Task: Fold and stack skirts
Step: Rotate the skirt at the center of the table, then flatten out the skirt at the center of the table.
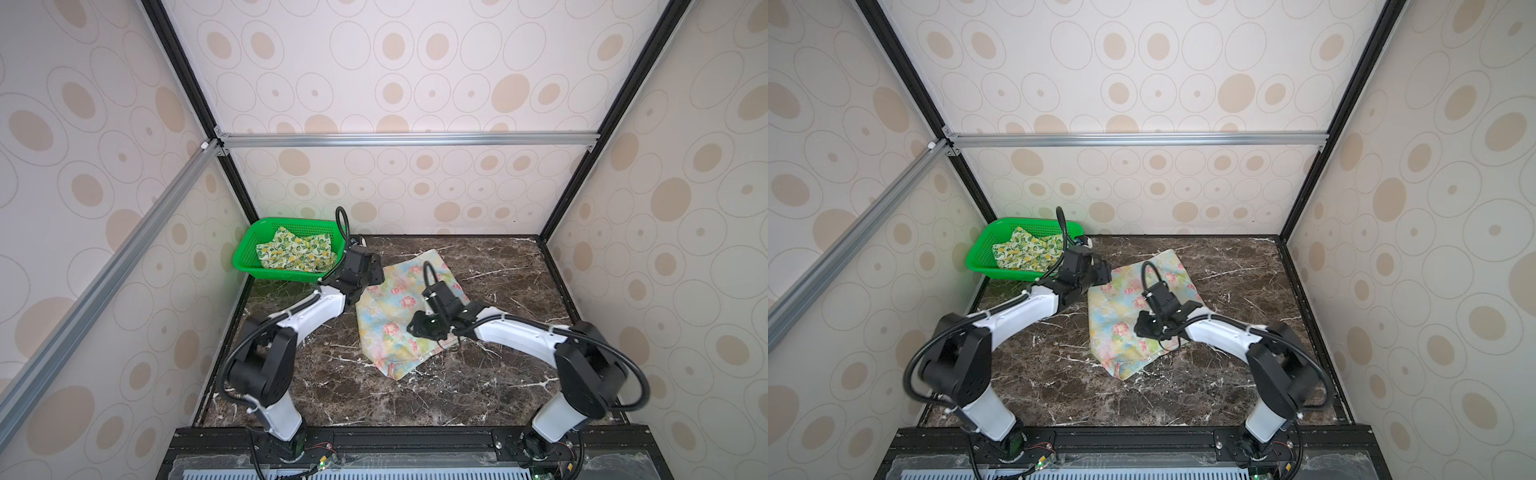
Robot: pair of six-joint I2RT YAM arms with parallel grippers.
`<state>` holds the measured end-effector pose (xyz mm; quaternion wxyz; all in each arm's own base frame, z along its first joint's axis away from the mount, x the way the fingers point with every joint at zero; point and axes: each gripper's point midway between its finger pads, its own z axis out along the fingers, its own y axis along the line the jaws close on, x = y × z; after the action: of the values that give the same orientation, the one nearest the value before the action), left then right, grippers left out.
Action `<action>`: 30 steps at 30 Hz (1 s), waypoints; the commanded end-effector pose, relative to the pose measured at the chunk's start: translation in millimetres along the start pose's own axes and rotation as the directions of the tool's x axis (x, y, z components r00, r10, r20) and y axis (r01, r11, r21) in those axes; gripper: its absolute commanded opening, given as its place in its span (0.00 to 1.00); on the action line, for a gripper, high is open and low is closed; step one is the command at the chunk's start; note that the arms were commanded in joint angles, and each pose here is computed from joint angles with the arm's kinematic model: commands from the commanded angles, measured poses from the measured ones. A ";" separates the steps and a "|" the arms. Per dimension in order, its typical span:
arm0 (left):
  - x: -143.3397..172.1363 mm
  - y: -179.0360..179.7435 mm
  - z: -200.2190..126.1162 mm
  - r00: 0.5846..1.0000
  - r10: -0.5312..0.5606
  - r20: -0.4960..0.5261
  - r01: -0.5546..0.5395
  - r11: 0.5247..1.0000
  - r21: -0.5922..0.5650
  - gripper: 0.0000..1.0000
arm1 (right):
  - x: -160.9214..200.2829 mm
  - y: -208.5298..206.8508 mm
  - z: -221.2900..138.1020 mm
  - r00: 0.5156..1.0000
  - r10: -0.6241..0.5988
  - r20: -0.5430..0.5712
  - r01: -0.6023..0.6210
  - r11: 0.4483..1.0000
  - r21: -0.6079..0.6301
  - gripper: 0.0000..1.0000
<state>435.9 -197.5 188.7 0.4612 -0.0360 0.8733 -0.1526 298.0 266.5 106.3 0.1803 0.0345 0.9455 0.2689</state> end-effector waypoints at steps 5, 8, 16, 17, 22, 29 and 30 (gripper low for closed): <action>146.1 -33.2 -71.4 0.941 0.088 -0.327 -0.076 0.996 0.051 0.78 | -23.7 -117.2 -52.9 0.988 0.115 0.106 -0.131 0.979 0.159 0.54; 196.0 -33.8 -86.0 0.906 0.082 -0.414 -0.071 0.997 0.043 0.78 | -28.4 -147.3 -55.7 0.983 0.151 0.106 -0.172 0.960 0.220 0.55; 240.0 -30.9 -100.7 0.881 0.100 -0.463 -0.103 0.995 0.020 0.74 | -45.5 -184.8 -58.8 0.966 0.180 0.183 -0.231 0.921 0.313 0.60; 242.1 -29.8 -101.2 0.879 0.105 -0.466 -0.112 0.994 0.014 0.74 | -48.9 -185.7 -60.3 0.966 0.169 0.194 -0.226 0.919 0.322 0.61; 245.7 -25.8 -100.0 0.880 0.117 -0.460 -0.135 0.991 -0.007 0.73 | -58.4 -193.4 -60.2 0.962 0.181 0.205 -0.242 0.912 0.331 0.61; 251.3 -21.2 -100.0 0.875 0.122 -0.468 -0.149 0.989 -0.020 0.61 | -64.0 -196.2 -55.7 0.955 0.209 0.209 -0.266 0.917 0.298 0.60; 252.4 -20.4 -101.1 0.873 0.123 -0.471 -0.150 0.988 -0.020 0.60 | -64.8 -197.7 -56.0 0.955 0.210 0.211 -0.268 0.916 0.300 0.60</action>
<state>210.3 -250.7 50.8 0.2440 0.0557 0.9610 -0.1178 336.9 60.1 63.7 0.2124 0.2042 0.9480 0.1206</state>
